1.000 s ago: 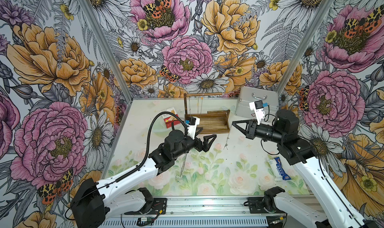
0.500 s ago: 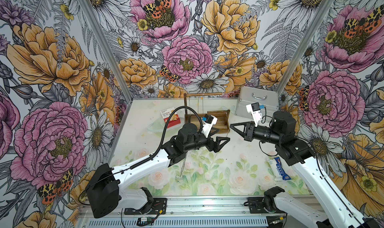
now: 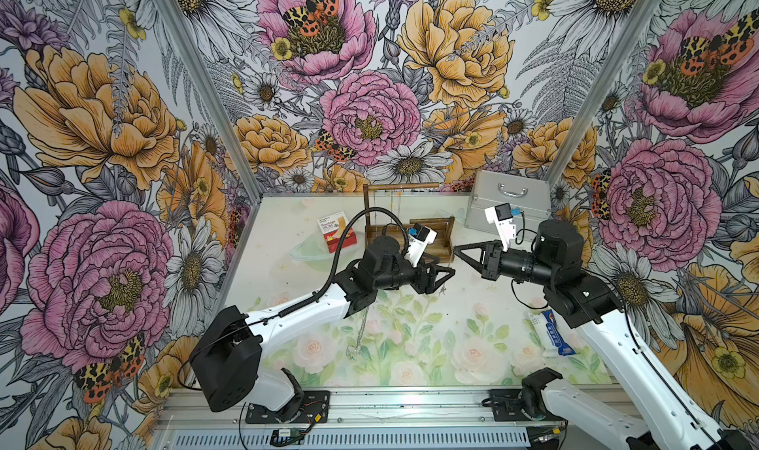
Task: Take the necklace off the jewelry display stand
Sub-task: Place the necklace at the center of the board.
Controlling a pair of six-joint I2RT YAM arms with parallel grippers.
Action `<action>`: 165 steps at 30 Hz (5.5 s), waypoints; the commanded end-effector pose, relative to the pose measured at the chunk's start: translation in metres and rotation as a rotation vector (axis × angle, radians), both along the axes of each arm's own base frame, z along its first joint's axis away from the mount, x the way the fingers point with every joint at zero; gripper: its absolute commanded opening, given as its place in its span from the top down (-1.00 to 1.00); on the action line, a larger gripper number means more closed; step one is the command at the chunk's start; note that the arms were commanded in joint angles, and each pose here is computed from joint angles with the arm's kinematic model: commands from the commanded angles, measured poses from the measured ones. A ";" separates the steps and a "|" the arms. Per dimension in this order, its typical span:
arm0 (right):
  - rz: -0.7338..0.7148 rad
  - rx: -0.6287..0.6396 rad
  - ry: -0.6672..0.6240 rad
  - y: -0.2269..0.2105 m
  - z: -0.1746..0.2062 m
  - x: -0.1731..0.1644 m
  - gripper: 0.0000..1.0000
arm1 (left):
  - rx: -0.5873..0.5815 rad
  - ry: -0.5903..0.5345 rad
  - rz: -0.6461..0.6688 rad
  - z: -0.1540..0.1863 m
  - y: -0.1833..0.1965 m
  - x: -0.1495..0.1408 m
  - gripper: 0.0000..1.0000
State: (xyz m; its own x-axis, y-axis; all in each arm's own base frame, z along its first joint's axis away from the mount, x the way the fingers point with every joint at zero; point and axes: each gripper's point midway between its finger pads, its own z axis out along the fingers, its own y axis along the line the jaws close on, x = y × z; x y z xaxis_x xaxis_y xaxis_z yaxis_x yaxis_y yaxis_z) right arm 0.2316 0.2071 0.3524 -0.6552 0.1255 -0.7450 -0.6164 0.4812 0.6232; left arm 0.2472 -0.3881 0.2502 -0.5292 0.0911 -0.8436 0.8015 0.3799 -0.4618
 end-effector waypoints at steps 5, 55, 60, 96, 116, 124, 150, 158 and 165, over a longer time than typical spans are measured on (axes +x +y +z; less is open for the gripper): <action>0.006 0.007 -0.047 0.000 0.012 -0.004 1.00 | -0.023 0.006 -0.067 0.005 -0.011 -0.005 -0.25; 0.004 0.013 -0.059 0.000 0.018 -0.005 1.00 | 0.043 0.112 -0.064 -0.061 -0.018 0.003 0.31; 0.002 0.011 -0.060 0.000 0.018 -0.005 1.00 | 0.044 0.114 -0.064 -0.063 -0.019 0.003 0.38; -0.138 -0.117 0.182 -0.006 -0.078 0.024 1.00 | 0.169 0.273 0.074 -0.086 0.033 -0.019 1.00; -0.314 -0.272 0.843 -0.009 -0.234 0.046 0.28 | 0.148 0.523 0.153 -0.072 0.078 -0.021 1.00; -0.299 -0.282 0.849 -0.003 -0.243 0.049 0.24 | 0.142 0.636 0.196 -0.087 0.087 -0.010 1.00; -0.258 -0.296 0.813 0.003 -0.246 0.052 0.20 | 0.172 0.933 0.251 -0.169 0.086 0.020 1.00; -0.247 -0.325 0.793 0.008 -0.247 0.054 0.30 | 0.207 0.989 0.252 -0.207 0.097 -0.017 1.00; -0.240 -0.441 0.764 0.024 -0.257 0.057 0.45 | 0.217 1.004 0.267 -0.223 0.108 -0.035 1.00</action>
